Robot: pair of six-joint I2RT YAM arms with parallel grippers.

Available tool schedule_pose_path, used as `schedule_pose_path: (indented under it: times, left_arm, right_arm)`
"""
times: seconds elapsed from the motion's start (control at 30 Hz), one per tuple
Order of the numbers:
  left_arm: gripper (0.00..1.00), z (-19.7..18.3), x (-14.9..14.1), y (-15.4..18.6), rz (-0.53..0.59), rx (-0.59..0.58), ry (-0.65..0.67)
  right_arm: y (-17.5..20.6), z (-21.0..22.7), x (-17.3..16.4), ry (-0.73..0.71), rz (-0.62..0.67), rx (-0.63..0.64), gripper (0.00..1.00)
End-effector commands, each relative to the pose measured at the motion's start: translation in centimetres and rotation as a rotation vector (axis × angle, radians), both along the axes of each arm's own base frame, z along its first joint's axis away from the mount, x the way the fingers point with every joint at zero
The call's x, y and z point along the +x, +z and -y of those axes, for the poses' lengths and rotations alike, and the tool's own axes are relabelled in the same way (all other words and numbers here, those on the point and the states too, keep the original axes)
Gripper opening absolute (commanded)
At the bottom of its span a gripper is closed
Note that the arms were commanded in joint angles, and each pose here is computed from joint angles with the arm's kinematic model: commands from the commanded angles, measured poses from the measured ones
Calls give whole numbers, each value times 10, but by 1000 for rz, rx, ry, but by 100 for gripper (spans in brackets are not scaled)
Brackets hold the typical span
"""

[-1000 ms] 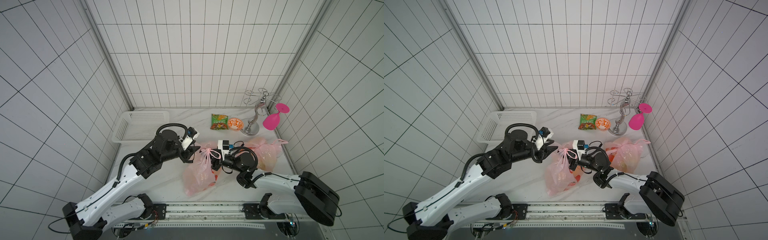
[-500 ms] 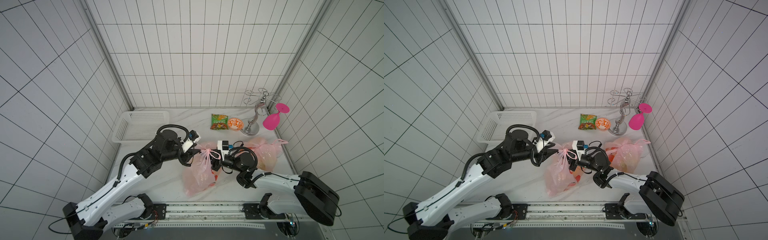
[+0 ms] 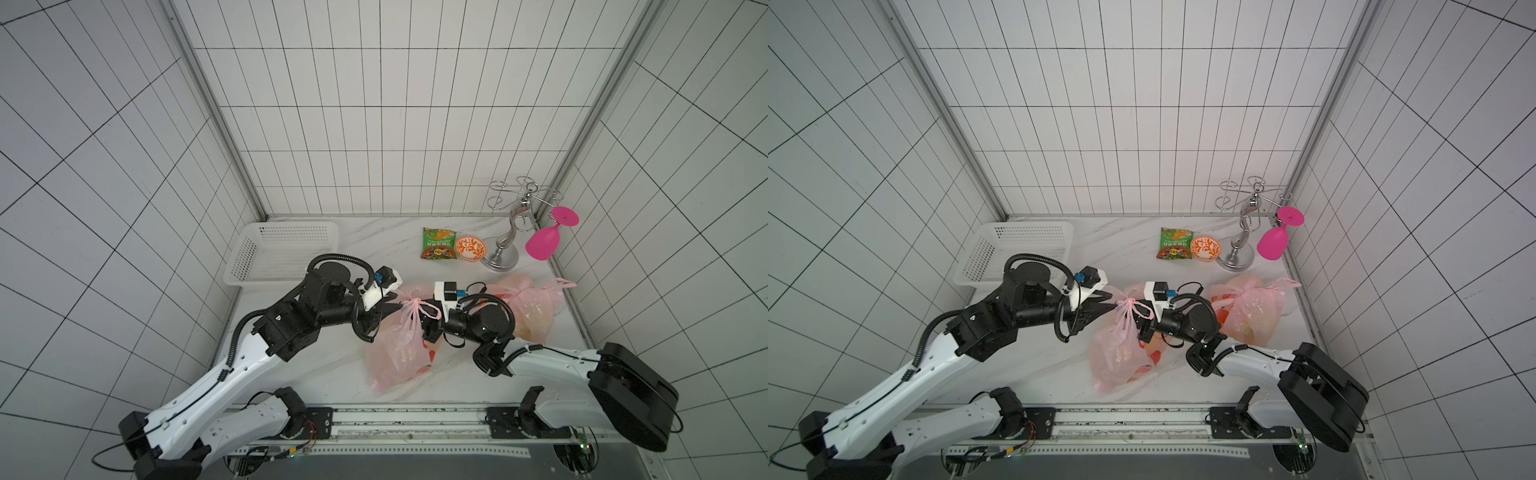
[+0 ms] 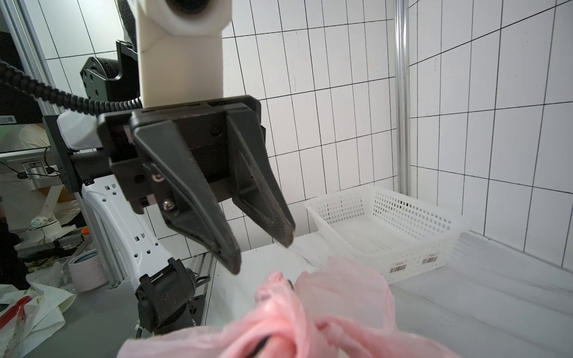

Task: Place the banana into a plastic bag & tie a knot
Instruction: Cross the plastic bag at the center of the board.

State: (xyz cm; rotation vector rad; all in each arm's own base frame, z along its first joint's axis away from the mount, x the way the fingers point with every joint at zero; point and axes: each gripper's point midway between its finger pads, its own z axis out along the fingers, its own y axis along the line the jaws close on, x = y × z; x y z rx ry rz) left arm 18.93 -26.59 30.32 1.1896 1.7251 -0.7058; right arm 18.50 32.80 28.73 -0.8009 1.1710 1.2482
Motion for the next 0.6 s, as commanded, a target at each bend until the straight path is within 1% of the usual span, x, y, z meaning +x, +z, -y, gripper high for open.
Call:
schedule_pose_path:
  times: [0.0, 0.33, 0.47, 0.57]
  left_arm:
    - [27, 3, 0, -2, 8, 16, -24]
    - [28, 11, -1, -1, -4, 10, -61]
    - [30, 12, -1, 3, 2, -1, -65]
    - [30, 13, 0, 5, 6, -8, -64]
  right_arm:
    - [19, -1, -8, 29, 66, 40, 0]
    - [16, -6, -12, 59, 68, 31, 0]
    - [13, -8, -13, 67, 67, 24, 0]
    - [12, -9, -13, 68, 65, 21, 0]
